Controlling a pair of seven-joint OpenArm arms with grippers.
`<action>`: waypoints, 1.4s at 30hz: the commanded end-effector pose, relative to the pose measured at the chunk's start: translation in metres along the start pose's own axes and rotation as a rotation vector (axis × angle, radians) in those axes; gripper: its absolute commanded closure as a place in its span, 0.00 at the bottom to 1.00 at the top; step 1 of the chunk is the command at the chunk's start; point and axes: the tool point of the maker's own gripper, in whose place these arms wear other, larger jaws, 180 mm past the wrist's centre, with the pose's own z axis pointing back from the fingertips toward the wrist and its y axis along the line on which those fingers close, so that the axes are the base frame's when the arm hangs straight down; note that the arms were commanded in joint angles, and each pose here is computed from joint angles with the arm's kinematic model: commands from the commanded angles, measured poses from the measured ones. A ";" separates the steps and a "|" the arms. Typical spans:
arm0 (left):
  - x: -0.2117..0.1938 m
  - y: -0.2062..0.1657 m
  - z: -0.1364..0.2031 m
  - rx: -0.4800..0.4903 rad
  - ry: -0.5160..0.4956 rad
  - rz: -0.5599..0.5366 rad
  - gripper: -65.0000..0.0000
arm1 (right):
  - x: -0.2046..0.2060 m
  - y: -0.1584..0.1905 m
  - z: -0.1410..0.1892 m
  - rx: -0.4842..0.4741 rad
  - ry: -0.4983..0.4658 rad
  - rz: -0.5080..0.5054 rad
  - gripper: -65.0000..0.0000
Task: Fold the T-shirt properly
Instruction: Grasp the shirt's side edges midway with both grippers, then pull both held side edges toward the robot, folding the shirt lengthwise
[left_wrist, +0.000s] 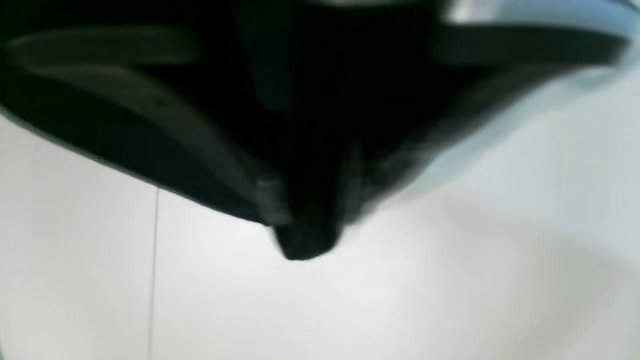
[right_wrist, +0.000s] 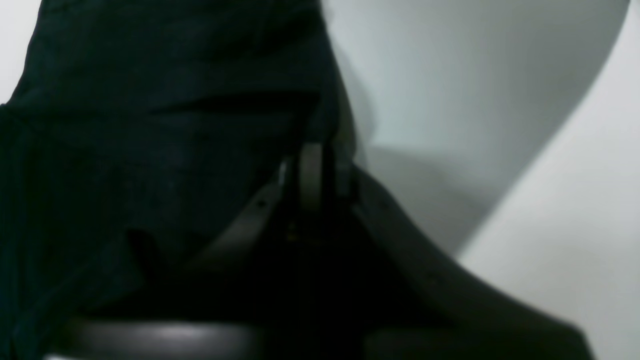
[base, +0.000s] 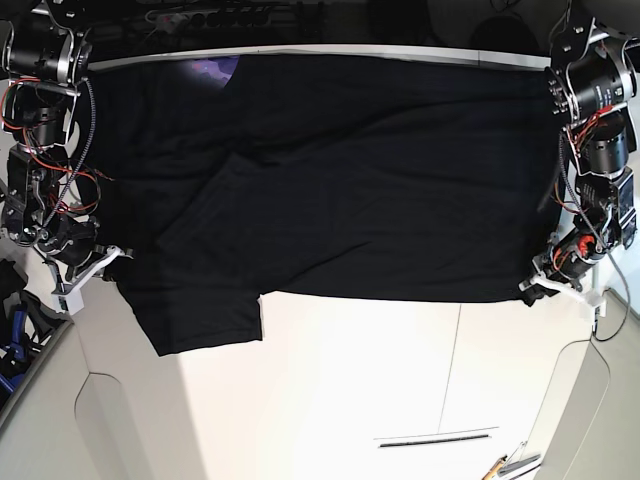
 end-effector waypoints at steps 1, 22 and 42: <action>0.030 0.001 0.006 -0.009 -0.071 -0.004 1.00 | 0.005 -0.005 0.003 -0.010 0.008 0.004 1.00; 0.030 0.012 0.104 -0.246 -0.129 0.101 1.00 | -0.003 0.026 0.100 -0.020 -0.040 0.172 1.00; -0.044 0.038 0.174 -0.223 0.036 0.119 1.00 | -0.092 0.035 0.128 -0.024 0.208 0.197 1.00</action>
